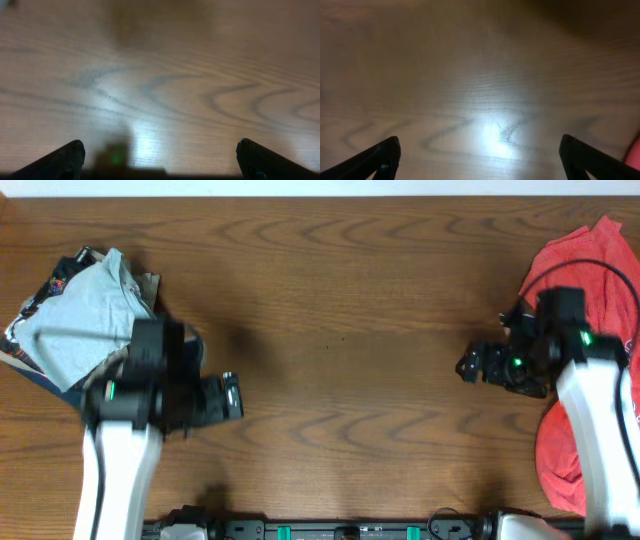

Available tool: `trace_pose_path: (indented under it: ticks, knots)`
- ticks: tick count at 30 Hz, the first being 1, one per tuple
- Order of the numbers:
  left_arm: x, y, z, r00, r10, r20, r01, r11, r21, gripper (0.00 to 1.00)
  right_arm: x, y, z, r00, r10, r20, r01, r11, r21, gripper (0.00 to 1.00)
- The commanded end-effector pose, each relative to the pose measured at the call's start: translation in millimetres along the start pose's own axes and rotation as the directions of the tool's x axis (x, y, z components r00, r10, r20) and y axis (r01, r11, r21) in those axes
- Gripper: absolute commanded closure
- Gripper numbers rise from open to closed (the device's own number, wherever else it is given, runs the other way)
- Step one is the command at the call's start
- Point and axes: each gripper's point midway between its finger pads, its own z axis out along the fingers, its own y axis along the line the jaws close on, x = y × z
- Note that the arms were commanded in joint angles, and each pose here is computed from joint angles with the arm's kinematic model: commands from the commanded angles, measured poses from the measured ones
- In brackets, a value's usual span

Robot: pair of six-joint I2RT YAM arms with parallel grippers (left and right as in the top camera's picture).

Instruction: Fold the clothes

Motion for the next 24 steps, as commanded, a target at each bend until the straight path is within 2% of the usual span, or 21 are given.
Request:
trace_pose_path:
  ticks: [1, 6, 9, 15, 24]
  knots:
    - [18, 1, -10, 0.989, -0.012, 0.144, 0.007, 0.999, 0.035, 0.02, 12, -4, -18, 0.989, -0.041, 0.145, 0.036, 0.999, 0.034, 0.01]
    - [17, -2, -34, 0.916, -0.096, 0.39, 0.043, 0.989, 0.143, 0.02, 17, 1, -48, 0.918, -0.076, 0.389, 0.072, 0.997, 0.024, 0.01]
    - [22, -3, -51, 0.876, -0.102, 0.471, 0.021, 0.985, 0.174, 0.02, 24, 6, -64, 0.881, -0.091, 0.464, 0.096, 0.995, 0.013, 0.01]
    - [30, -3, -62, 0.85, -0.102, 0.518, 0.003, 0.982, 0.189, 0.02, 39, 7, -79, 0.859, -0.098, 0.502, 0.105, 0.994, 0.015, 0.01]
    - [30, -3, -61, 0.851, -0.102, 0.515, 0.004, 0.982, 0.188, 0.02, 49, 5, -74, 0.881, -0.091, 0.464, 0.095, 0.995, 0.016, 0.01]
